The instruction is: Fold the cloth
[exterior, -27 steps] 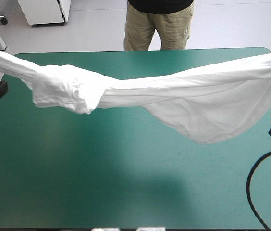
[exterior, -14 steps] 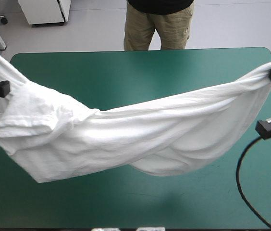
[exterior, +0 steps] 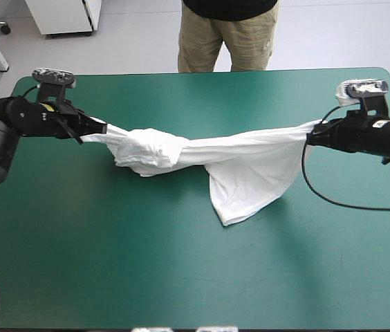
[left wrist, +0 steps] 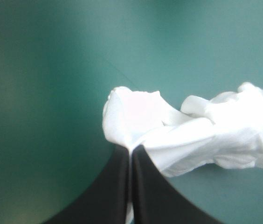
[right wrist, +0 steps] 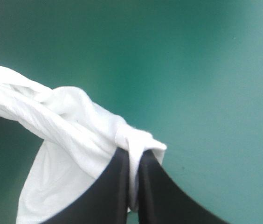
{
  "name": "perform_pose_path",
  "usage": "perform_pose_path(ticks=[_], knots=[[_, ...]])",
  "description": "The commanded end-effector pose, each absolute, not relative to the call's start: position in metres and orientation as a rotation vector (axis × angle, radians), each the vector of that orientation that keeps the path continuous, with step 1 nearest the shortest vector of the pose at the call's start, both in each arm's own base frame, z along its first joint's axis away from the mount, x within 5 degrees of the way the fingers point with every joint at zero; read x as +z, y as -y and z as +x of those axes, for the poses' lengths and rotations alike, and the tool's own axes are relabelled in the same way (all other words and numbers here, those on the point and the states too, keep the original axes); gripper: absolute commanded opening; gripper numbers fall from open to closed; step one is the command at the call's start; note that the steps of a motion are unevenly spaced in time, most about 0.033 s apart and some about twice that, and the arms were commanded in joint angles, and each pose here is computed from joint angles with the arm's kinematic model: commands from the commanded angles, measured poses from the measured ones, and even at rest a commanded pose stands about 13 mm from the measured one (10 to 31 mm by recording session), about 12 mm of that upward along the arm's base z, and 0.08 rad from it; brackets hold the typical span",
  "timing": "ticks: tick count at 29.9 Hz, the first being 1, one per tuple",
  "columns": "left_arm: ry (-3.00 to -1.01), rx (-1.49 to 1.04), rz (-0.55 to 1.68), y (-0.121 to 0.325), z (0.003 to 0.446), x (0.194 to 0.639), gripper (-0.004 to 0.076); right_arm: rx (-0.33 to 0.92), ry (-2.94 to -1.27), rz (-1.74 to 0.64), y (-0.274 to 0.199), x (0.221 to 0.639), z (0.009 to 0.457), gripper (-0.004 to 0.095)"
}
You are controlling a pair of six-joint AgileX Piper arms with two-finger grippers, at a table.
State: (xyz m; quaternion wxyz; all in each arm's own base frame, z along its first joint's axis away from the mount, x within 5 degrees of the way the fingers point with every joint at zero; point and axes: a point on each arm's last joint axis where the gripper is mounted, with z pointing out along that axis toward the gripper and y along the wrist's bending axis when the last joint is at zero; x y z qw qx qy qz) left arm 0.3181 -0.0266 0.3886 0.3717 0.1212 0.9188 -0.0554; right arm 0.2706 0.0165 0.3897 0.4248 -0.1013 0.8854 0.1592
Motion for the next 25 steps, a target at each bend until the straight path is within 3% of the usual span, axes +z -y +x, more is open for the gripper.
perform_pose_path(ticks=[1, 10, 12, 14, 17, 20, 22, 25], knots=[[-2.172, -0.192, 0.231, 0.031, 0.351, 0.387, -0.0009, 0.362, -2.141, -0.186, -0.008, 0.384, 0.309, -0.0017], [-2.092, -0.276, 0.129, 0.035, 0.415, 0.329, -0.0006, 0.276, -2.097, -0.144, 0.003, 0.366, 0.366, -0.0016], [-2.114, -0.282, 0.109, 0.035, 0.423, 0.315, 0.0027, 0.261, -2.089, -0.150, 0.004, 0.364, 0.373, -0.0010], [-2.145, -0.314, 0.076, 0.036, 0.430, 0.299, 0.0118, 0.264, -2.079, -0.134, 0.005, 0.363, 0.380, 0.0008], [-2.173, -0.344, 0.037, 0.037, 0.438, 0.282, 0.0333, 0.270, -2.075, -0.106, 0.006, 0.357, 0.388, 0.0070], [-2.179, -0.375, -0.004, 0.038, 0.443, 0.273, 0.0514, 0.251, -2.064, -0.090, 0.009, 0.352, 0.396, 0.0204], [-2.179, -0.385, -0.012, 0.039, 0.443, 0.273, 0.0552, 0.225, -2.033, -0.078, 0.011, 0.356, 0.398, 0.0327], [-2.170, -0.415, 0.031, 0.042, 0.440, 0.289, 0.0547, 0.204, -1.992, -0.097, 0.015, 0.371, 0.397, 0.0499]])
